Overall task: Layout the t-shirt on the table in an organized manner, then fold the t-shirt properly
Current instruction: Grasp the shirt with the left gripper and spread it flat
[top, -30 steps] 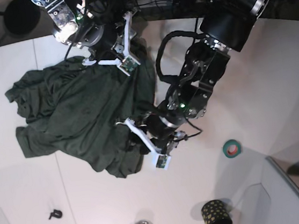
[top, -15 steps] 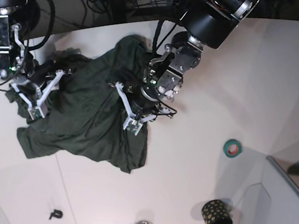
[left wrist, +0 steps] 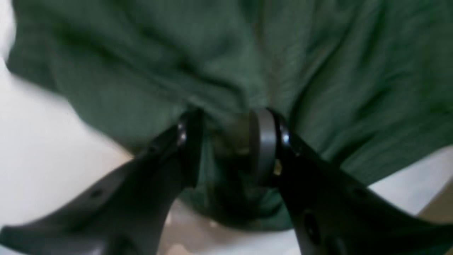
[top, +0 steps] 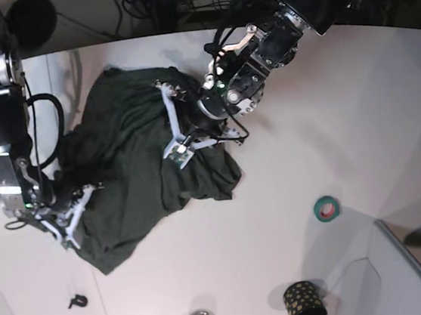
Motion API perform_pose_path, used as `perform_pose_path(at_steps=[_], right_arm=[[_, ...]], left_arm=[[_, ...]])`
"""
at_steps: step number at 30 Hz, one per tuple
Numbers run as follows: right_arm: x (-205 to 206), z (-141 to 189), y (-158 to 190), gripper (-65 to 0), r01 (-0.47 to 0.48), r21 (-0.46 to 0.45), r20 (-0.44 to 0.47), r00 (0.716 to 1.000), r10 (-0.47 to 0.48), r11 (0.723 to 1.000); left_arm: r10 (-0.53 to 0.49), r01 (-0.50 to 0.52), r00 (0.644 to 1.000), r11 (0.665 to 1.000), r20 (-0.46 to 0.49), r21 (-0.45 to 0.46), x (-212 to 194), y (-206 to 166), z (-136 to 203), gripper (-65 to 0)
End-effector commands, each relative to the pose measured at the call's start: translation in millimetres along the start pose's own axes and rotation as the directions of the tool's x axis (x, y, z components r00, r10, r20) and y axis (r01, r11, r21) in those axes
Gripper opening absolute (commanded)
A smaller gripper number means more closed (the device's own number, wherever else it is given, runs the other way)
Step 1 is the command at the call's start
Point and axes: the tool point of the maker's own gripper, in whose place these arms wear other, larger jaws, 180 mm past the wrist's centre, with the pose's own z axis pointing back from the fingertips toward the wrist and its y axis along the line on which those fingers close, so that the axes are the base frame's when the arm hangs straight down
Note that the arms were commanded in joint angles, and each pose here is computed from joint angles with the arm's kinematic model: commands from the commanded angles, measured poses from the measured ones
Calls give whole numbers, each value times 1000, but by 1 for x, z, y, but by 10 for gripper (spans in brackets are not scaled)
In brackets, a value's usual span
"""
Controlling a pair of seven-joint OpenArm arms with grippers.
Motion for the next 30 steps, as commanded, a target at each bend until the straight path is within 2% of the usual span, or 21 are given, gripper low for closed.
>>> perform_pose_path(at_steps=[1,4,6,9,12,13,14,16,18,21,24,27,30], right_arm=[[28,4,1,-620,-51,-3,48,998,51,999],[55,8,12,-620,-164,-8,74,984,164,986],[65,17,8,-615,-184,-26,92,978,186,983],[64,47,-22,-540,-157,-93,108,980,166,983],[59,88,-40,-465,-84,-158,201,973,115,984],[48,101,-45,-449,-62,-181,203,974,99,982],[37,111,-45,-441,-56,-196,197,976,95,979],[12,116,-22,-443,-46,-165,177,981,76,985],[-13,119,6,-480,-32,-104,172,984,49,994],[-41,114,45,-650,31,7,163,986,-32,999],[-66,105,70,-636,94,77,121,987,-103,993],[-81,94,88,-648,99,116,73,991,-108,988],[-103,80,82,-648,107,116,-4,994,-108,987]], left_arm=[[5,-2,997,999,78,-40,32,-16,3,-428],[-14,35,987,991,160,-126,73,-47,9,-428],[-18,40,986,991,168,-126,86,-49,17,-428],[36,-22,973,997,228,-67,115,-18,36,-428],[71,-72,961,997,267,-7,131,18,43,-428],[75,-81,963,997,260,11,132,30,40,-428],[83,-92,967,995,242,27,130,40,35,-428],[85,-98,974,994,208,54,126,56,23,-428],[78,-94,972,993,220,66,131,66,12,-429],[41,-62,972,994,232,86,138,74,-4,-429],[10,-26,984,996,176,90,129,71,-29,-429],[5,-16,993,995,116,95,105,71,-46,-429],[10,-16,998,995,65,95,80,70,-54,-429]])
